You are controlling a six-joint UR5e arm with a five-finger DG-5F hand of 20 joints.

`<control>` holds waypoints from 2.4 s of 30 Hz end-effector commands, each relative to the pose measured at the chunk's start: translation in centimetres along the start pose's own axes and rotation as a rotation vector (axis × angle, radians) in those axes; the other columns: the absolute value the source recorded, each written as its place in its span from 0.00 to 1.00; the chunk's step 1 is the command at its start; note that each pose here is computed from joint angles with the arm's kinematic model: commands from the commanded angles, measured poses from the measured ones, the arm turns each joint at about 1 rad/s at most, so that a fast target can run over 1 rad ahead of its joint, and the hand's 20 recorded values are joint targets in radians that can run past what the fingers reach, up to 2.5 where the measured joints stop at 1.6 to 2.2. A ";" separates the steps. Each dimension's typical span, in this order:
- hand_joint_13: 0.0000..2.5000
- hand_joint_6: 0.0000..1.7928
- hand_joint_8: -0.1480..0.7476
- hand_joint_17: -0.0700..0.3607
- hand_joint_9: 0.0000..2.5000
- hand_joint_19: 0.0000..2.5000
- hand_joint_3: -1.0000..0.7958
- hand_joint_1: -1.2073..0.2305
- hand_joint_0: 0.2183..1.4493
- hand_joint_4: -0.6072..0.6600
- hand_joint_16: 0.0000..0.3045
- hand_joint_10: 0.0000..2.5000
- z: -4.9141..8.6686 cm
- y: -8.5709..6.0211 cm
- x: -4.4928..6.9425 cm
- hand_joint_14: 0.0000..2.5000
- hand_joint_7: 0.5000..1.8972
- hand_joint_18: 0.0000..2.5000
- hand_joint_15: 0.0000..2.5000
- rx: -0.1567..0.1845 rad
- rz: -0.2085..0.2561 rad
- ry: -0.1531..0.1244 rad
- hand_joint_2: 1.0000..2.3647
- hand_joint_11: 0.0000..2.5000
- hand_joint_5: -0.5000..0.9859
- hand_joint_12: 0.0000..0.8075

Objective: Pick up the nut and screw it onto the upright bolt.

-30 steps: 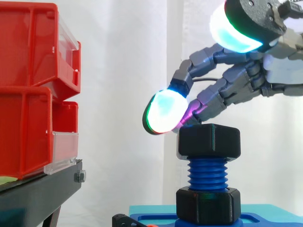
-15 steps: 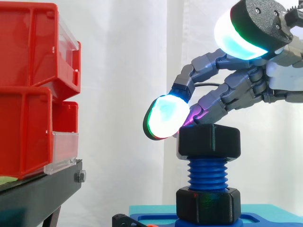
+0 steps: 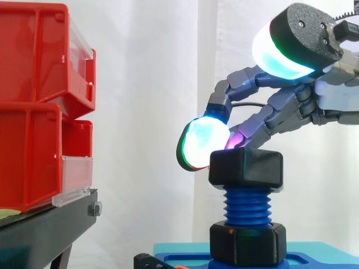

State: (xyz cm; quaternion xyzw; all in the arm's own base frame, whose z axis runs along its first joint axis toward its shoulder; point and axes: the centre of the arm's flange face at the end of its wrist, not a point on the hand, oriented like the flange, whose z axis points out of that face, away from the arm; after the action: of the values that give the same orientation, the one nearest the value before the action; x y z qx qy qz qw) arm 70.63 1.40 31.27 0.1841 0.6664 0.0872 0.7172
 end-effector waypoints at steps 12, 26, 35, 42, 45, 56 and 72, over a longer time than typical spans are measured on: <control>0.27 0.28 0.54 0.37 0.35 0.00 0.28 0.69 0.21 0.64 0.13 0.00 0.0 -1.1 -0.2 0.00 0.67 0.17 0.00 0.000 -0.010 0.024 0.00 0.00 0.33 0.42; 0.32 0.28 0.51 0.34 0.45 0.00 0.28 0.68 0.22 0.55 0.11 0.00 0.1 -1.9 -0.5 0.00 0.74 0.22 0.00 -0.003 -0.014 0.027 0.00 0.00 0.37 0.38; 0.36 0.28 0.44 0.33 0.54 0.00 0.28 0.67 0.23 0.52 0.10 0.00 0.2 -3.5 -1.0 0.00 0.72 0.25 0.00 0.007 -0.021 0.041 0.00 0.00 0.39 0.34; 0.41 0.30 0.35 0.32 0.62 0.00 0.28 0.65 0.23 0.51 0.10 0.00 -0.4 -5.2 -1.0 0.00 0.66 0.33 0.00 0.045 -0.045 0.096 0.00 0.00 0.39 0.28; 0.43 0.30 0.34 0.31 0.64 0.00 0.28 0.65 0.23 0.51 0.09 0.00 -0.6 -5.9 -1.2 0.00 0.65 0.35 0.00 0.061 -0.051 0.117 0.00 0.02 0.39 0.27; 0.38 0.28 0.52 0.37 0.54 0.00 0.28 0.70 0.21 0.71 0.13 0.00 1.8 -4.7 -10.0 0.00 0.32 0.29 0.00 -0.015 -0.037 0.111 0.00 0.02 0.30 0.39; 0.07 0.28 0.39 0.42 0.16 0.00 0.28 0.73 0.18 0.57 0.16 0.00 4.4 -3.2 -9.2 0.00 0.03 0.00 0.00 -0.178 -0.058 0.019 0.00 0.00 0.21 0.44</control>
State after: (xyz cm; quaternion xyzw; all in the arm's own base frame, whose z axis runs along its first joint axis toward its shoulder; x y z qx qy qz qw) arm 72.94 -6.08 39.54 0.1074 0.6746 0.1206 0.7203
